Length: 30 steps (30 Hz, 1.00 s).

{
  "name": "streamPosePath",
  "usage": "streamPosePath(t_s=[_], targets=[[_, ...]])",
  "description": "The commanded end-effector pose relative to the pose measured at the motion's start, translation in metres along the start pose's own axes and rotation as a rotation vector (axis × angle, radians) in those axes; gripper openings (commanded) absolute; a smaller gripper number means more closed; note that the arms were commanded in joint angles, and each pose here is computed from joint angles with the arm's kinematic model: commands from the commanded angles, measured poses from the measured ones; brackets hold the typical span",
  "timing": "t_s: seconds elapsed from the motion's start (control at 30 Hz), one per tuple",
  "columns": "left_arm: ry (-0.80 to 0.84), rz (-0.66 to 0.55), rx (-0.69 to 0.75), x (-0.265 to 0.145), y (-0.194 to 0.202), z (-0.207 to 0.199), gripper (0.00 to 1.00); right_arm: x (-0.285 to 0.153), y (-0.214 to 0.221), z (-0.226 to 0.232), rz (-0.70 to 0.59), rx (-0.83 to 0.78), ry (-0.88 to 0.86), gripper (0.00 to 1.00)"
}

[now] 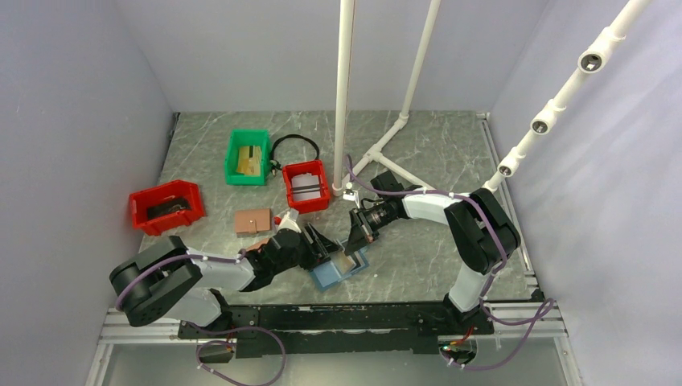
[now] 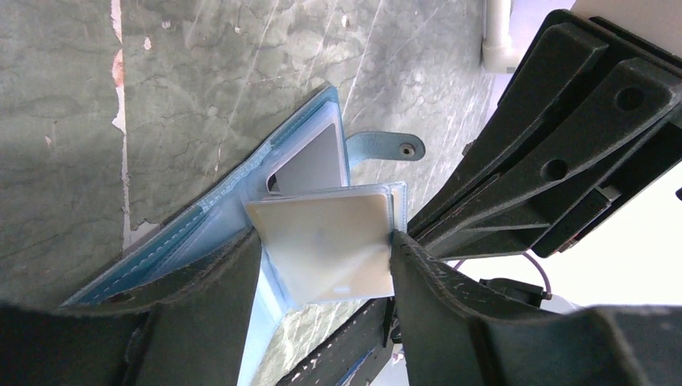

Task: Take the credit cards out of the card holder
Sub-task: Remove the credit card from the card holder.

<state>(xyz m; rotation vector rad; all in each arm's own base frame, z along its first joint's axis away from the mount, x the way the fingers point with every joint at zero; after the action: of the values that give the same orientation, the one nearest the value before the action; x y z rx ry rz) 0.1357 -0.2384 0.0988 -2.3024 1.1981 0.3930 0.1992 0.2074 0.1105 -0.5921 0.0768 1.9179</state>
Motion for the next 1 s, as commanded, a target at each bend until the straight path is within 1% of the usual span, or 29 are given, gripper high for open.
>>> streamPosePath(t_s=[0.0,0.5,0.73,0.8,0.97], targets=[[-0.033,-0.026,0.001,0.004,-0.004,0.0,0.61,-0.001,-0.008,0.015,0.013,-0.052,-0.095,0.0],[0.01,-0.01,0.034,0.0,-0.007,0.007,0.37,-0.003,-0.01,0.012,-0.002,-0.057,-0.056,0.0],[0.044,0.005,0.048,-0.001,-0.008,0.011,0.21,-0.003,-0.011,0.007,-0.01,-0.055,-0.01,0.0],[0.049,0.008,0.052,-0.001,-0.008,0.011,0.14,-0.003,-0.011,0.006,-0.013,-0.058,0.007,0.0],[0.054,0.009,0.061,-0.003,-0.009,0.011,0.13,-0.005,-0.012,0.002,-0.025,-0.068,0.065,0.0]])
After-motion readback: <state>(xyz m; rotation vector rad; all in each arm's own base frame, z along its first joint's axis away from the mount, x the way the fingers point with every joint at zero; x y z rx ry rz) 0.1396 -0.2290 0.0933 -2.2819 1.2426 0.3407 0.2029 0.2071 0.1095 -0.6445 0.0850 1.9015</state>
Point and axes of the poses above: each gripper's point midway between its finger pads, its own x axis out along the fingers, its own z axis along the line the jaws close on, y = z × x, the point moved 9 cm from there along -x, back along the fingers, and after that the axes turned 7 degrees about x, right-handed, at the moved point
